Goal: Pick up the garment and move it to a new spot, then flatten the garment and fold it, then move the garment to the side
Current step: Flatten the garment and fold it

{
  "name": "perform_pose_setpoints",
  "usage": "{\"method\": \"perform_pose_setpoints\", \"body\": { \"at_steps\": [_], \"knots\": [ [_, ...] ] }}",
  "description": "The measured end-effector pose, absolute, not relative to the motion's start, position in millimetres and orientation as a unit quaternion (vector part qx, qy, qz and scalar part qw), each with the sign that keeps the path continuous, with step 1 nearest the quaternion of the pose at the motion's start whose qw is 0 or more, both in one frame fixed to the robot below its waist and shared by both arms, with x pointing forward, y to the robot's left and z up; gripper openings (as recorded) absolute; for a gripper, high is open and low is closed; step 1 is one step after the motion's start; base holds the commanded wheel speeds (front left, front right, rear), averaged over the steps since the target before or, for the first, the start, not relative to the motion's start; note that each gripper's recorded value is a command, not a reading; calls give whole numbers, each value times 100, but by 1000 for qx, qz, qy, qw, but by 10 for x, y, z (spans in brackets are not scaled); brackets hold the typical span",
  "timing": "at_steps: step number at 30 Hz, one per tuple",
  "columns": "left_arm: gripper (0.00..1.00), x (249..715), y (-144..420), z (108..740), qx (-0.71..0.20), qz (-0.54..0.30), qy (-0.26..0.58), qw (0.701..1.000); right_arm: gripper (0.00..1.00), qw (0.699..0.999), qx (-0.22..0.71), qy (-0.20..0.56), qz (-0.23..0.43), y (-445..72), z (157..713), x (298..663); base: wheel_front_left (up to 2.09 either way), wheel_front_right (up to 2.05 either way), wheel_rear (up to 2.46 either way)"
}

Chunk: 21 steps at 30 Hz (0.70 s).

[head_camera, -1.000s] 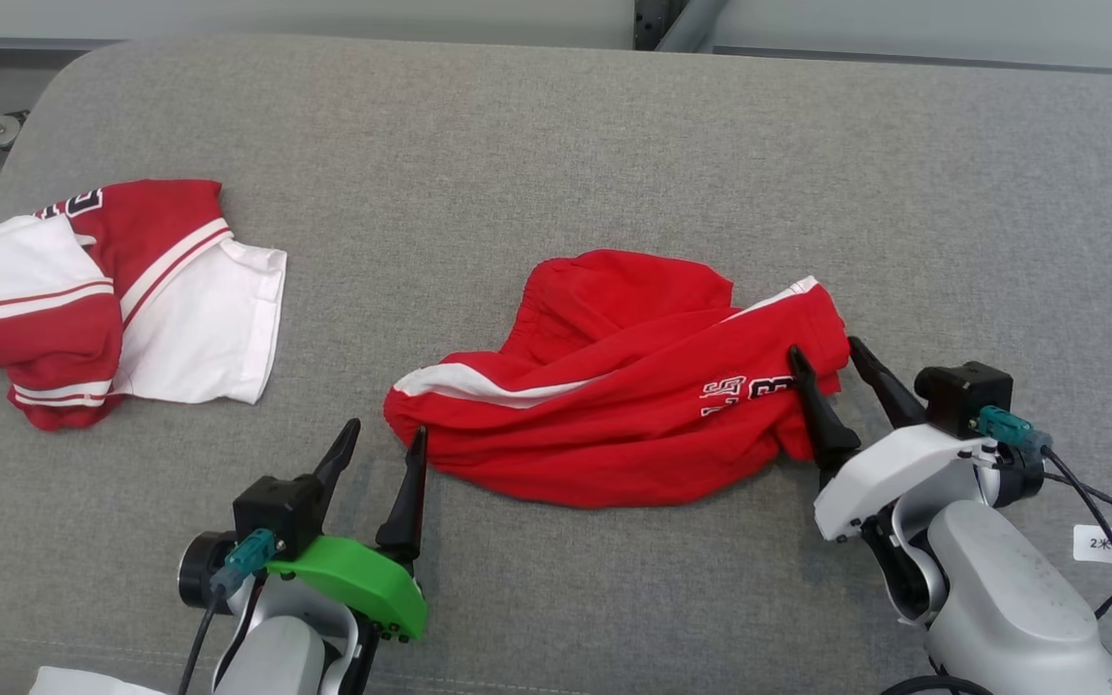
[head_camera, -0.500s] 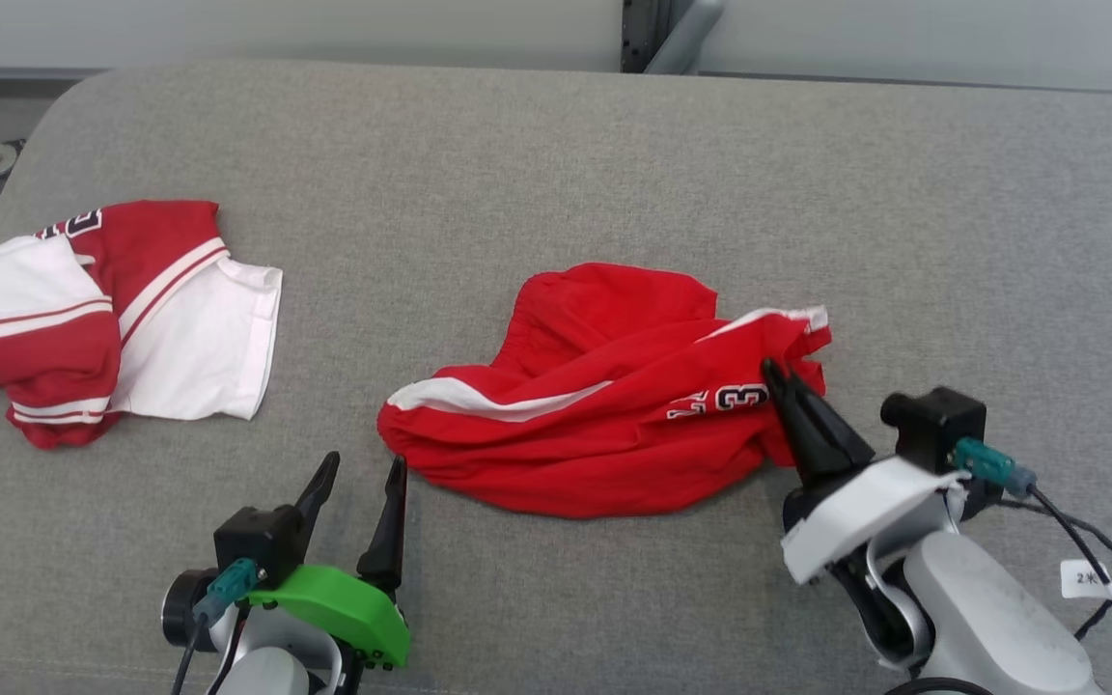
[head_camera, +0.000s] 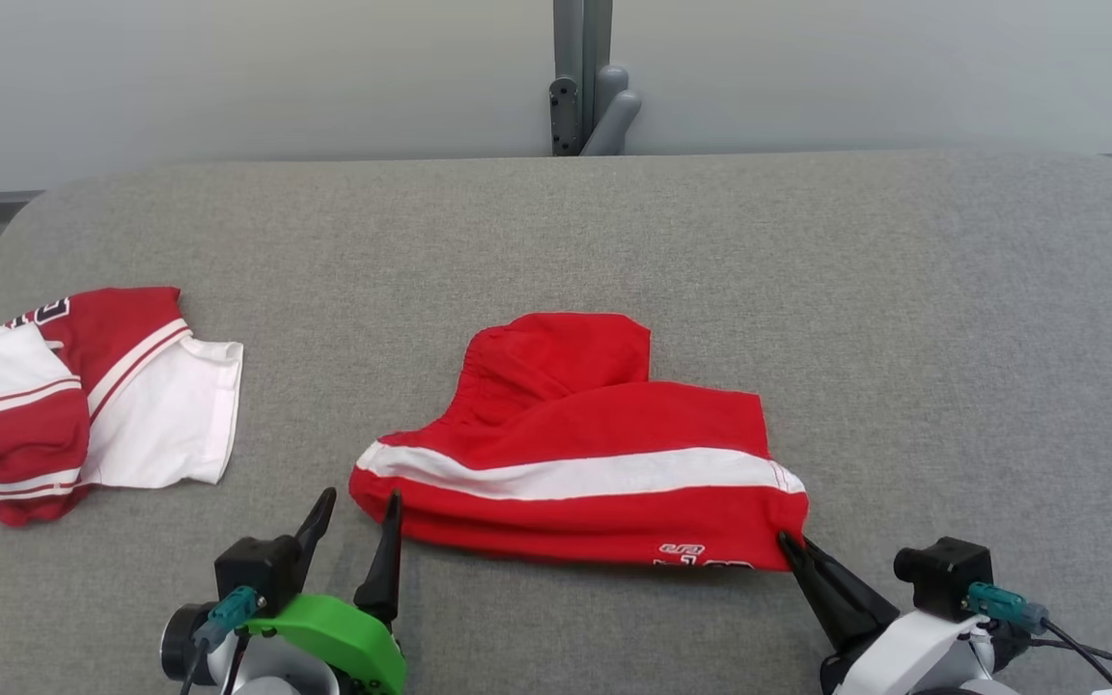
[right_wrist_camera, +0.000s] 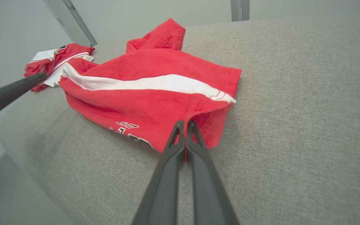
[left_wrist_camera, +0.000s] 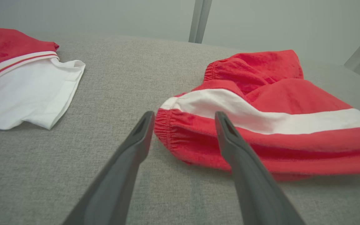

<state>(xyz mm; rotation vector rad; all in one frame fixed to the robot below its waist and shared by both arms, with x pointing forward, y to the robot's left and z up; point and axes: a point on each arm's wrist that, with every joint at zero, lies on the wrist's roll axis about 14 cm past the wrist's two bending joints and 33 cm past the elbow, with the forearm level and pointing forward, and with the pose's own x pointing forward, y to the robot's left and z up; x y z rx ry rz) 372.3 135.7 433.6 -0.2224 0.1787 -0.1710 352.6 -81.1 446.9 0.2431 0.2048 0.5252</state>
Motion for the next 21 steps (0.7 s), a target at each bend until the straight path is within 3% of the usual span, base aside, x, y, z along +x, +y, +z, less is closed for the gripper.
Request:
{"method": "perform_pose_setpoints", "body": {
  "at_steps": [5,6,7,14,21],
  "knots": [
    [100,3694,1349,4322,-108,-87,92,986,0,957,93,131,242,-952,4256,3466,0,0,0],
    [100,3670,1369,4301,-107,-84,96,986,63,959,88,145,227,-1042,4164,3465,0,0,0],
    [100,3661,1383,4300,-106,-82,96,986,100,961,85,148,219,-1087,4137,3472,0,0,0],
    [100,3634,1570,4346,-87,-59,84,991,100,984,75,80,142,-1473,4467,3787,0,0,0],
    [100,3624,1684,4475,-68,-43,58,995,100,991,57,-8,123,-1420,4943,3901,0,0,0]
  ]
}}
